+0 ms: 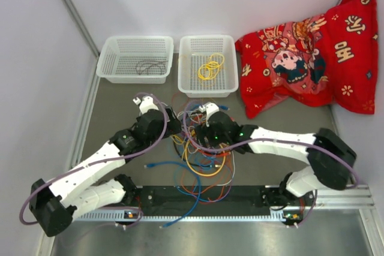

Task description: Untangle the cables

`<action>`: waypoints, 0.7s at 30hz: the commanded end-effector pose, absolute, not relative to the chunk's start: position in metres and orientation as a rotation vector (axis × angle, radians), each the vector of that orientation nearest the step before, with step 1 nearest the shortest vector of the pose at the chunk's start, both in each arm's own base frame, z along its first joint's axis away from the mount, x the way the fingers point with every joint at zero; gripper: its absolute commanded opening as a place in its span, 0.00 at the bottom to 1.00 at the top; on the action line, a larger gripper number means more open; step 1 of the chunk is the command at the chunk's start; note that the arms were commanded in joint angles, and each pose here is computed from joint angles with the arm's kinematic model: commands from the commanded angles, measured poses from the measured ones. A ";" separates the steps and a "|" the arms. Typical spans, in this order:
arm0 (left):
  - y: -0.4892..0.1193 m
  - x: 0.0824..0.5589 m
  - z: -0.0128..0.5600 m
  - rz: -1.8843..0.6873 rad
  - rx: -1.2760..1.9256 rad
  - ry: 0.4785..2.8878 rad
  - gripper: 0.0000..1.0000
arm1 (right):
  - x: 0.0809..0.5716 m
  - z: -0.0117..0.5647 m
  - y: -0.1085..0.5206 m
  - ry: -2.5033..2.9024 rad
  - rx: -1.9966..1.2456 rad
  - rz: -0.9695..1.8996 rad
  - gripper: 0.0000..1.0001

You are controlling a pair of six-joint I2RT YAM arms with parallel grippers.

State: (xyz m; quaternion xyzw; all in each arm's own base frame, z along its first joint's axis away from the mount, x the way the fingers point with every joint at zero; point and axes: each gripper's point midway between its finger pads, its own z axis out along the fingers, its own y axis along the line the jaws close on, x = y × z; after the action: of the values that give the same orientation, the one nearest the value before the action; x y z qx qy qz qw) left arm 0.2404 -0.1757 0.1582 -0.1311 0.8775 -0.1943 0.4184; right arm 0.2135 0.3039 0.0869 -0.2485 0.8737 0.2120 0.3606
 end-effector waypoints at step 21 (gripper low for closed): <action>-0.013 0.229 0.348 -0.182 -0.740 1.425 0.93 | 0.207 0.313 0.269 1.751 -0.504 0.718 0.00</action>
State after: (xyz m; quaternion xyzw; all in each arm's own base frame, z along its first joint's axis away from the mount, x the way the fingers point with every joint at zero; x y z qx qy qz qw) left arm 0.2369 -0.0500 0.3084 -0.2828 0.7012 -0.1175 0.6438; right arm 0.2165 0.2929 0.2709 -0.2163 0.7623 0.3099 0.5254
